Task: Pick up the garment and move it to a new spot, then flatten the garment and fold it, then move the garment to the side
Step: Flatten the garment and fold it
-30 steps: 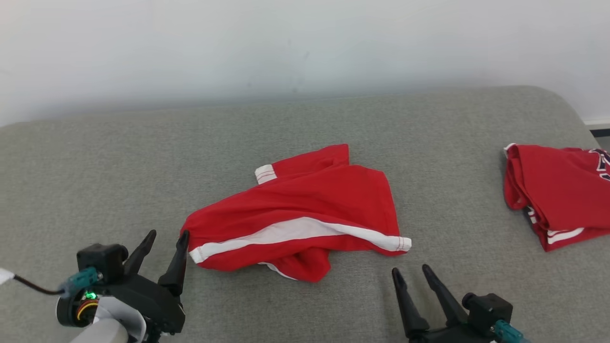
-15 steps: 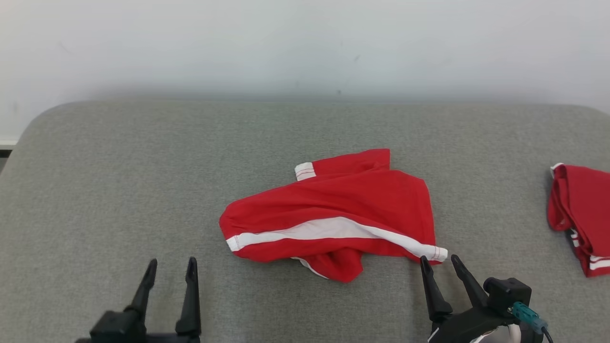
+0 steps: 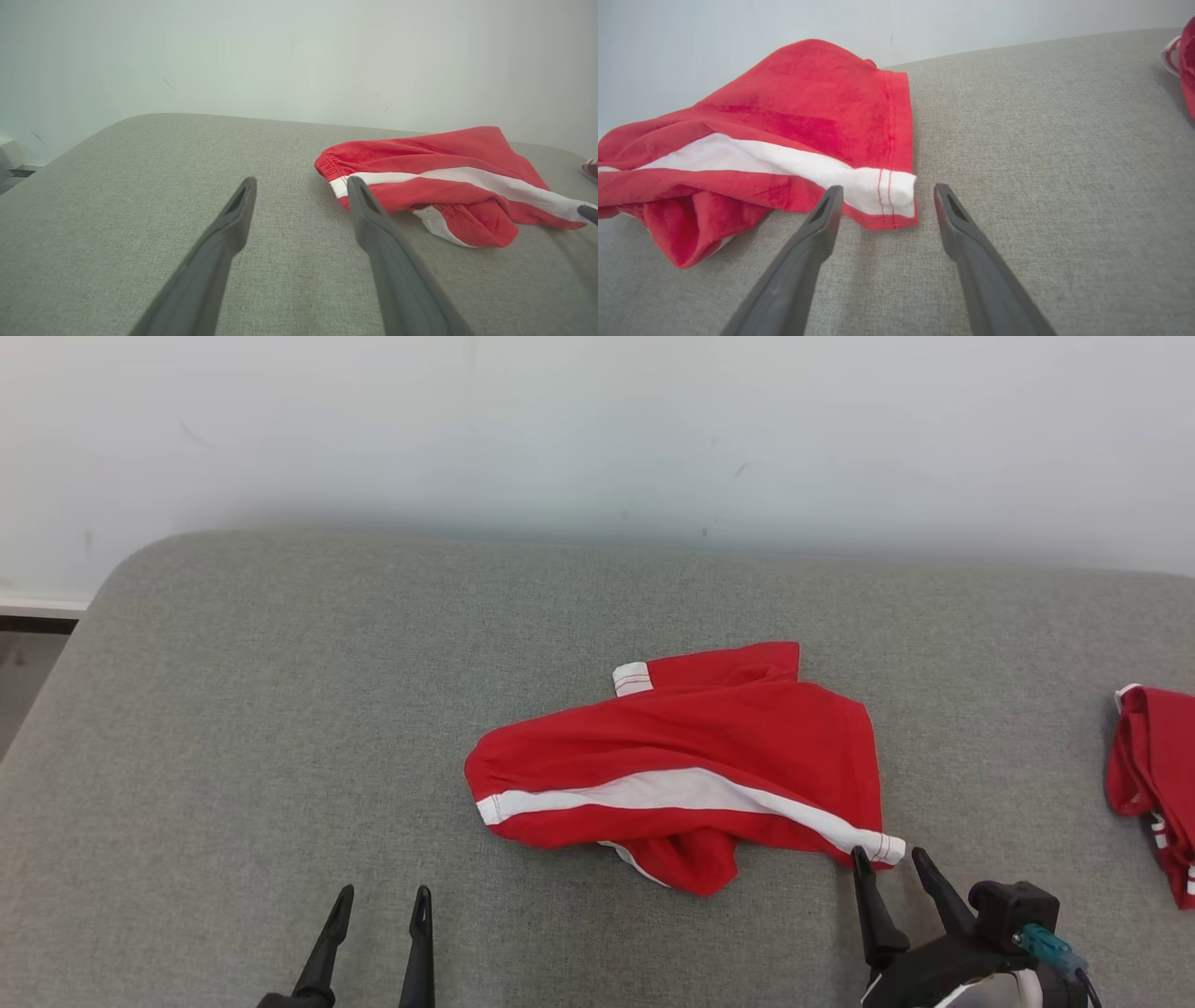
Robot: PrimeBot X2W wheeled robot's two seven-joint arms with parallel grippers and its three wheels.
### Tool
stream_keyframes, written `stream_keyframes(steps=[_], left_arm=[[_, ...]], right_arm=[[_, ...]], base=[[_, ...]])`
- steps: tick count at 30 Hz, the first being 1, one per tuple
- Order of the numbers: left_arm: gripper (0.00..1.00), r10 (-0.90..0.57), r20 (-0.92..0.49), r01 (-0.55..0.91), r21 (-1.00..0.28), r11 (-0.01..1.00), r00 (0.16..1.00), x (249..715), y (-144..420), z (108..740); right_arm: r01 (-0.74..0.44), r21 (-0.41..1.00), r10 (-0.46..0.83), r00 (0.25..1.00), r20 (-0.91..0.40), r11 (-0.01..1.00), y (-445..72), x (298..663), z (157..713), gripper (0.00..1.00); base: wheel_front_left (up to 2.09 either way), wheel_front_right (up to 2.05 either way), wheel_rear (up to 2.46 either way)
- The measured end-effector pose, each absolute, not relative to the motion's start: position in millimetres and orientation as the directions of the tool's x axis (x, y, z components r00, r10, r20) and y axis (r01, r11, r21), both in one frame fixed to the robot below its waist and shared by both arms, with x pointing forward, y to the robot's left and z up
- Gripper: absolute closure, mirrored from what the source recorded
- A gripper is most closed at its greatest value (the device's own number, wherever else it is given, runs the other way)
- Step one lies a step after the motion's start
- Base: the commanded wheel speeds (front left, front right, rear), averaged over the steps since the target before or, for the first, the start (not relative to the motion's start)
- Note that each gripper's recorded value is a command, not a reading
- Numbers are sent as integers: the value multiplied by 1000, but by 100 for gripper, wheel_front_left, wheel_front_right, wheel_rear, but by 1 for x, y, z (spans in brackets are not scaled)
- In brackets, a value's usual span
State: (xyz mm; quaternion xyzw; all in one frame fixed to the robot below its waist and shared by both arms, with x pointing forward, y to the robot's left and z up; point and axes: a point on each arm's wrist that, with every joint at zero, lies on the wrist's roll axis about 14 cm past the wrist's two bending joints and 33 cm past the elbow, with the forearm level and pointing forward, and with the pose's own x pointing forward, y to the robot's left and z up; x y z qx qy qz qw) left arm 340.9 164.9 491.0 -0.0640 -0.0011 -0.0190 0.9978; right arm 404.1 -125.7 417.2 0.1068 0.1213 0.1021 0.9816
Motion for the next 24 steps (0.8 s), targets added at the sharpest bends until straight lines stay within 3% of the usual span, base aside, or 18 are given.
stream_keyframes(steps=[4,5,7,17,24], left_arm=[[0,-43,1,42,-123,991,999,342,166,489],[0,-41,-2,41,-124,991,999,342,167,488],[0,-39,-7,38,-126,991,999,343,168,486],[0,-51,-22,47,-142,989,998,345,164,479],[0,-159,-70,145,-173,974,985,354,136,466]], right_arm=[[-172,233,224,950,-218,957,-126,408,418,1],[-172,232,224,950,-220,958,-127,409,417,28],[-177,228,230,946,-229,957,-125,408,415,100],[-176,164,207,958,-200,971,-149,410,426,100],[-167,110,184,967,-177,980,-170,412,434,100]], base=[[0,0,0],[0,0,0],[0,0,0],[0,0,0],[0,0,0]])
